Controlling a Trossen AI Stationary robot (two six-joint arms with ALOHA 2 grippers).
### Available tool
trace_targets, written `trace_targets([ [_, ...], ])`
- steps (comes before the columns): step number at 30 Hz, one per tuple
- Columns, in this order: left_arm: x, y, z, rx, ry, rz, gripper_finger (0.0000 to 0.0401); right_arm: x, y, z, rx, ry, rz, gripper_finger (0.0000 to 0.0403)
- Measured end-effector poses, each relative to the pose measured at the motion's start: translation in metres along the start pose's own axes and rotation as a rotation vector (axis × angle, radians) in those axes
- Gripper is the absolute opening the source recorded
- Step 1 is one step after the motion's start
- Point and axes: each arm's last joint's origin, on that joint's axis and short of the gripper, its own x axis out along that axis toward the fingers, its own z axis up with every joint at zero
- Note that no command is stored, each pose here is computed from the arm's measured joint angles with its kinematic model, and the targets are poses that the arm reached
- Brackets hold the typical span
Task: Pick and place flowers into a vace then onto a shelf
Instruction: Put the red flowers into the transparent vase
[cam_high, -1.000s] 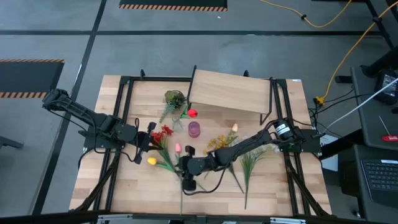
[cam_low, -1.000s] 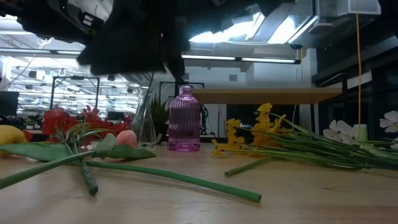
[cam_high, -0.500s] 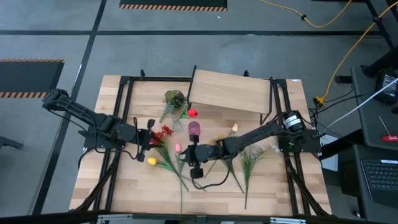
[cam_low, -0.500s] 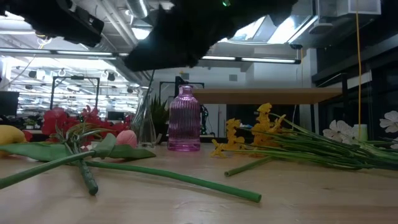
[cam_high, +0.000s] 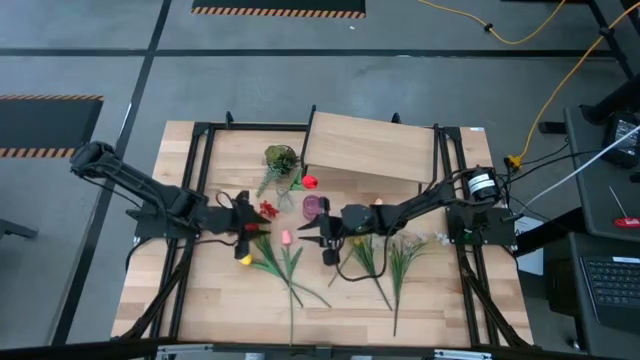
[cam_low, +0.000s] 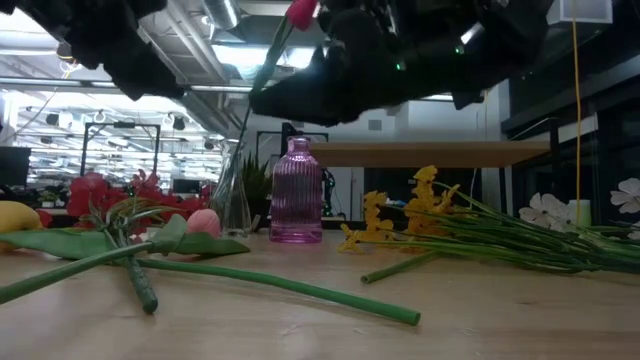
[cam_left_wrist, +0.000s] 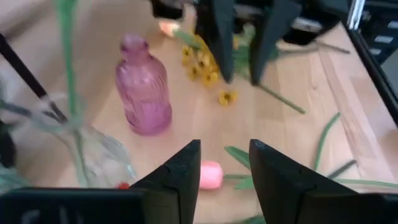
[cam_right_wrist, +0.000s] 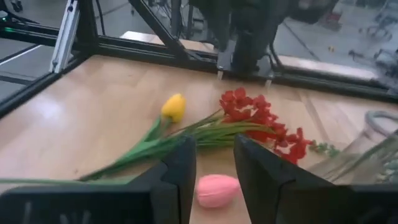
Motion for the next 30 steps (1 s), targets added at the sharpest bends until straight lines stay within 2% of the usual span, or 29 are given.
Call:
trace_targets([
  [4, 0.009, -0.016, 0.006, -0.064, 0.157, 0.045, 0.0128, -0.001, -0.001, 0.000, -0.029, -0.015, 0.005, 0.0113],
  [9, 0.012, -0.034, 0.019, -0.297, 0.321, 0.146, 0.0127, 0.000, -0.001, 0.002, -0.074, -0.012, 0.006, 0.0113],
  [12, 0.016, -0.050, 0.032, -0.406, 0.334, 0.145, 0.0127, 0.000, 0.000, 0.001, -0.081, -0.003, 0.008, 0.0113],
  [19, 0.032, -0.092, 0.046, -0.429, 0.368, 0.127, 0.0127, -0.001, 0.012, 0.000, -0.068, 0.012, 0.127, 0.0113],
  [25, 0.045, -0.102, 0.046, -0.465, 0.494, 0.300, 0.0112, -0.010, 0.035, 0.005, -0.067, 0.063, 0.214, 0.0113],
  [30, 0.053, -0.100, 0.043, -0.577, 0.527, 0.415, 0.0099, -0.024, 0.051, 0.009, -0.059, 0.057, 0.259, 0.0113],
])
